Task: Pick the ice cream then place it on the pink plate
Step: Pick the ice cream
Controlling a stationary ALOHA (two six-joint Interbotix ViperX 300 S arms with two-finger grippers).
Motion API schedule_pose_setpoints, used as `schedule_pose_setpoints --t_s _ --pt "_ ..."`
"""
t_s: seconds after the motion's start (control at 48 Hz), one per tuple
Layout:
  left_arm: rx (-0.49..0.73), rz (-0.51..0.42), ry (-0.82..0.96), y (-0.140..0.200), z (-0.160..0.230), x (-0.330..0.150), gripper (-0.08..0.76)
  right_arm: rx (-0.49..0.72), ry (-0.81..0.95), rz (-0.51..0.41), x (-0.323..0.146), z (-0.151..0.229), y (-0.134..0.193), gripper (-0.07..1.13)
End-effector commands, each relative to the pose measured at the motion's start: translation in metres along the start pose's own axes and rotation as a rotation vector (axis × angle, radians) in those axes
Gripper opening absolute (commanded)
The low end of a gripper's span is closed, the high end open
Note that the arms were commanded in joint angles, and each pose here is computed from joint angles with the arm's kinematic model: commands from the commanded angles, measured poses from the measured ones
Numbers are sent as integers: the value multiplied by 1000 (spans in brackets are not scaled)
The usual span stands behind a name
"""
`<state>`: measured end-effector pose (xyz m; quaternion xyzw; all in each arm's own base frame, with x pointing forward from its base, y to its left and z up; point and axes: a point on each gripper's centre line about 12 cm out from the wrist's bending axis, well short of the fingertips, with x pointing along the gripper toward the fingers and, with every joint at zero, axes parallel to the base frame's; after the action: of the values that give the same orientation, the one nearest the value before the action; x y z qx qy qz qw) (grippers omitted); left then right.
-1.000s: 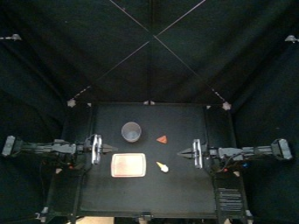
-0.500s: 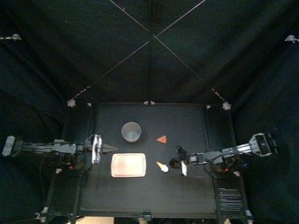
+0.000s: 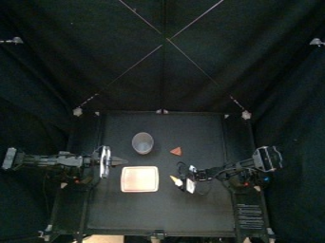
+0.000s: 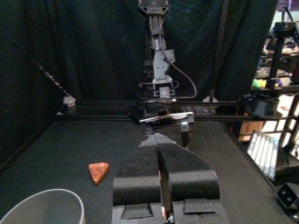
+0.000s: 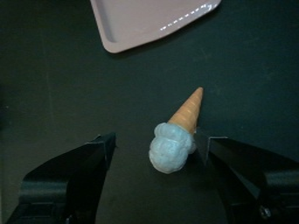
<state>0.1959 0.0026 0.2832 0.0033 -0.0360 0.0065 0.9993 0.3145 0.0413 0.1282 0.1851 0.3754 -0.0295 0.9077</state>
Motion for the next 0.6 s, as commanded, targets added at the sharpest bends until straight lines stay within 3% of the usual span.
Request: schedule_pose_setpoints --t_s 0.021,0.354,0.604 --pt "1 0 -18 0 5 2 -39 7 2 1 6 5 3 1021" --pt "2 1 -20 0 6 1 -39 13 58 -28 25 1 -1 985" --pt "1 0 -18 0 5 2 -39 19 64 -37 33 4 -2 707"
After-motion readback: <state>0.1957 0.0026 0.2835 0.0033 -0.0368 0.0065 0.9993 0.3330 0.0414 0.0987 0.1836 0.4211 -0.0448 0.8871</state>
